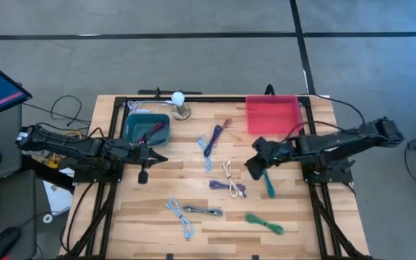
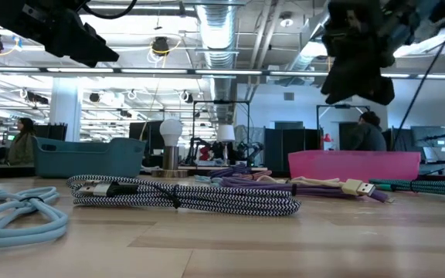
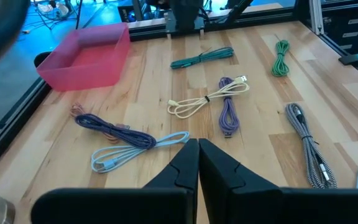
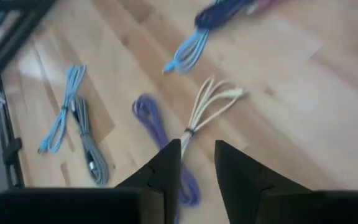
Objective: Pick & Place USB Port
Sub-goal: Put the plain white charger cable into the pink bin
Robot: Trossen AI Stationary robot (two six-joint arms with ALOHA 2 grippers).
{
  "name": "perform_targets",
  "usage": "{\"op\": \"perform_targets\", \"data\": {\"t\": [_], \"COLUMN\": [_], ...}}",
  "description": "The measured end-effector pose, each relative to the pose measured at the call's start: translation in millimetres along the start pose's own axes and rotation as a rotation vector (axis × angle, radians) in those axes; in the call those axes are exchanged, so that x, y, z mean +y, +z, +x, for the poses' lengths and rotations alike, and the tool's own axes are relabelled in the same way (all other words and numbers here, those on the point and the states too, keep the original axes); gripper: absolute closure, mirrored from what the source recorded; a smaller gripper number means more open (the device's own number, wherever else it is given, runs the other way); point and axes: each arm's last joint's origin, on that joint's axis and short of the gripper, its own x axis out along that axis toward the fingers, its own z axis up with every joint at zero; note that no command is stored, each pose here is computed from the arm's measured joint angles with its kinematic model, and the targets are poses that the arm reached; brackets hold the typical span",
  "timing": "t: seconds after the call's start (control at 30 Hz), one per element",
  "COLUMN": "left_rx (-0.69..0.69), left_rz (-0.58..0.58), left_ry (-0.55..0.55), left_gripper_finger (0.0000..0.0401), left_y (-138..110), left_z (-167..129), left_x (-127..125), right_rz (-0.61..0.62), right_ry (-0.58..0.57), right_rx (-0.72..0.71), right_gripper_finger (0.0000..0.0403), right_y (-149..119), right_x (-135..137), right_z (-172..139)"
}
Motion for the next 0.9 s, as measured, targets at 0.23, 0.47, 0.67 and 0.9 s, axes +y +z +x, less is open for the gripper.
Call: {"op": "perform_targets", "data": {"t": [0.23, 0.47, 0.67, 0.9], "left_rx": [0.000, 0.000, 0.000, -0.001], "left_rz": [0.000, 0.000, 0.000, 0.000], "left_ry": [0.000, 0.000, 0.000, 0.000], "left_gripper_finger": [0.0389, 0.0389, 0.0389, 0.0389], "left_y": [0.1, 0.2, 0.2, 0.4], "left_z": [0.0, -0.1, -0.1, -0.1], "left_x": [0.0, 0.0, 0.0, 0.1], "right_rz": [0.010, 0.032, 0.073, 0.037], "right_ry": [-0.050, -0.110, -0.065, -0.043], "right_rx": [0.114, 0.209, 0.325, 0.337], "right_gripper_finger": [0.0267, 0.0216, 0.0187, 0.0176], "right_y": [0.3, -3.3, -5.6, 3.5], "right_x": [9.9, 13.7, 20.2, 34.1], "right_z": [34.3, 67.7, 90.2, 107.2]}}
